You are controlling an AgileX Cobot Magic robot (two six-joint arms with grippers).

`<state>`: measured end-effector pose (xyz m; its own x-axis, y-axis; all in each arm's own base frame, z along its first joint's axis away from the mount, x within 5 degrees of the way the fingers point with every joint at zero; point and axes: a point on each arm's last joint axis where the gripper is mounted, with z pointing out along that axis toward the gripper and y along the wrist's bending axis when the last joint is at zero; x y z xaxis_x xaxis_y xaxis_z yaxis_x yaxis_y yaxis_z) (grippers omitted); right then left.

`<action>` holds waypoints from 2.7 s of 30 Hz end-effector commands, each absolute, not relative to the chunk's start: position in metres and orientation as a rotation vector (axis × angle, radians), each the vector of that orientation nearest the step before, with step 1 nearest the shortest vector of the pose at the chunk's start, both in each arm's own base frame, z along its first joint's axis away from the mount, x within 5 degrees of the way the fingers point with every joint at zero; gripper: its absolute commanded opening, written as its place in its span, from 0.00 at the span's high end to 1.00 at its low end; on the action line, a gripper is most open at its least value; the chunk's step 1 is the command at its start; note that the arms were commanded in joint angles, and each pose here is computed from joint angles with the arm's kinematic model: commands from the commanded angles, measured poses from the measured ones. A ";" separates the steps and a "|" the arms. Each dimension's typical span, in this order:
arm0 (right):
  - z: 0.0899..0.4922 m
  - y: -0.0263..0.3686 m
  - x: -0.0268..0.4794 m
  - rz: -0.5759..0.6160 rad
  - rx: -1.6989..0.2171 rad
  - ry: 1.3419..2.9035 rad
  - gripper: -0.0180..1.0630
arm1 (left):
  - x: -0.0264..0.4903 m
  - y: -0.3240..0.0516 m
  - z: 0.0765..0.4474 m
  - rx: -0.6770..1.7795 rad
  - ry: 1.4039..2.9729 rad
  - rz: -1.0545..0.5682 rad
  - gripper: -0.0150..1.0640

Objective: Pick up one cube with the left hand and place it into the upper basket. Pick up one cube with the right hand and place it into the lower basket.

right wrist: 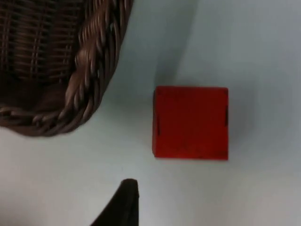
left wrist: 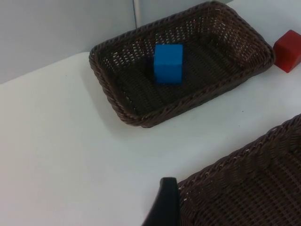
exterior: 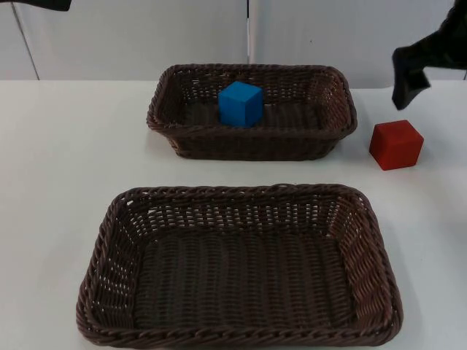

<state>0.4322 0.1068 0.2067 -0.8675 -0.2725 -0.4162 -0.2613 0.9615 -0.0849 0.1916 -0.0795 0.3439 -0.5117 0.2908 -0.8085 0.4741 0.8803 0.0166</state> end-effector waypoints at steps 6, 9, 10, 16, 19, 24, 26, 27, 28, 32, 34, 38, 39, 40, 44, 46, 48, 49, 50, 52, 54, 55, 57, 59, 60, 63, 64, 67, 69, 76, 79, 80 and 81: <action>0.178 0.111 0.454 -0.020 -0.375 2.637 0.07 | 0.190 -0.080 0.344 0.547 2.133 -0.259 0.30; 0.160 0.112 0.459 -0.018 -0.380 2.642 0.07 | 0.190 -0.080 0.344 0.547 2.133 -0.259 0.30; 0.155 0.113 0.460 -0.019 -0.384 2.640 0.07 | 0.190 -0.080 0.344 0.547 2.133 -0.259 0.30; 0.130 0.116 0.468 -0.007 -0.389 2.607 0.07 | 0.190 -0.080 0.344 0.547 2.133 -0.259 0.30; 0.123 0.117 0.471 0.001 -0.387 2.585 0.07 | 0.190 -0.080 0.344 0.547 2.133 -0.259 0.30; 0.113 0.118 0.474 0.013 -0.371 2.579 0.07 | 0.190 -0.080 0.344 0.547 2.133 -0.259 0.30; 0.108 0.118 0.474 0.014 -0.363 2.590 0.07 | 0.190 -0.080 0.344 0.547 2.133 -0.259 0.30; 0.106 0.118 0.474 0.013 -0.364 2.594 0.07 | 0.190 -0.080 0.344 0.547 2.133 -0.259 0.30; 0.104 0.118 0.474 0.011 -0.366 2.598 0.07 | 0.190 -0.080 0.344 0.547 2.133 -0.259 0.30; 0.099 0.118 0.473 0.009 -0.368 2.609 0.09 | 0.190 -0.080 0.344 0.547 2.133 -0.259 0.30; 0.099 0.118 0.473 0.009 -0.368 2.609 0.16 | 0.190 -0.080 0.344 0.547 2.133 -0.259 0.30; 0.100 0.117 0.473 0.008 -0.369 2.607 0.39 | 0.190 -0.080 0.344 0.547 2.133 -0.259 0.30; 0.100 0.117 0.473 0.006 -0.370 2.615 0.49 | 0.190 -0.080 0.344 0.547 2.133 -0.259 0.30; 0.100 0.117 0.473 0.006 -0.370 2.615 0.49 | 0.190 -0.080 0.344 0.547 2.133 -0.259 0.30; 0.109 0.116 0.470 -0.011 -0.378 2.637 0.91 | 0.190 -0.080 0.344 0.547 2.133 -0.259 0.30; 0.127 0.114 0.468 -0.031 -0.390 2.624 0.98 | 0.190 -0.080 0.344 0.547 2.133 -0.259 0.30; 0.135 0.113 0.466 -0.033 -0.388 2.623 0.98 | 0.190 -0.080 0.344 0.547 2.133 -0.259 0.30; 0.145 0.113 0.465 -0.034 -0.384 2.615 0.98 | 0.190 -0.080 0.344 0.547 2.133 -0.259 0.30; 0.156 0.112 0.463 -0.034 -0.380 2.605 0.98 | 0.190 -0.080 0.344 0.547 2.133 -0.259 0.30; 0.166 0.112 0.461 -0.034 -0.377 2.596 0.98 | 0.190 -0.080 0.344 0.547 2.135 -0.259 0.30; 0.192 0.110 0.456 -0.029 -0.364 2.567 0.98 | 0.190 -0.080 0.344 0.547 2.135 -0.259 0.30; 0.205 0.109 0.453 -0.028 -0.360 2.553 0.98 | 0.190 -0.080 0.344 0.547 2.135 -0.259 0.30; 0.221 0.108 0.449 -0.026 -0.353 2.529 0.98 | 0.190 -0.080 0.344 0.547 2.135 -0.259 0.30; 0.244 0.106 0.442 -0.021 -0.343 2.500 0.98 | 0.190 -0.080 0.344 0.547 2.135 -0.259 0.30; 0.253 0.106 0.439 -0.016 -0.337 2.486 0.98 | 0.190 -0.080 0.344 0.547 2.135 -0.259 0.30; 0.269 0.104 0.433 -0.013 -0.330 2.458 0.98 | 0.190 -0.080 0.344 0.547 2.135 -0.259 0.30; 0.275 0.104 0.431 -0.011 -0.328 2.447 0.98 | 0.190 -0.080 0.344 0.547 2.135 -0.259 0.30; 0.284 0.103 0.428 -0.008 -0.324 2.428 0.98 | 0.190 -0.080 0.344 0.547 2.135 -0.259 0.30; 0.289 0.102 0.426 -0.007 -0.322 2.418 0.98 | 0.190 -0.080 0.344 0.547 2.135 -0.259 0.30; 0.289 0.103 0.425 -0.008 -0.325 2.426 0.98 | 0.190 -0.080 0.344 0.547 2.135 -0.259 0.30; 0.288 0.102 0.424 -0.009 -0.324 2.440 0.98 | 0.190 -0.080 0.344 0.547 2.135 -0.259 0.30; 0.288 0.103 0.424 -0.005 -0.321 2.448 0.98 | 0.190 -0.080 0.344 0.547 2.135 -0.259 0.30; 0.287 0.104 0.423 -0.010 -0.340 2.453 0.98 | 0.190 -0.080 0.344 0.547 2.135 -0.259 0.30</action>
<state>0.4257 0.1041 0.2799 -0.7605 -0.2392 -0.6037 -0.2341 0.9681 -0.0888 0.1916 -0.0795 0.3439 -0.5117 0.2908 -0.8085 0.4741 0.8803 0.0166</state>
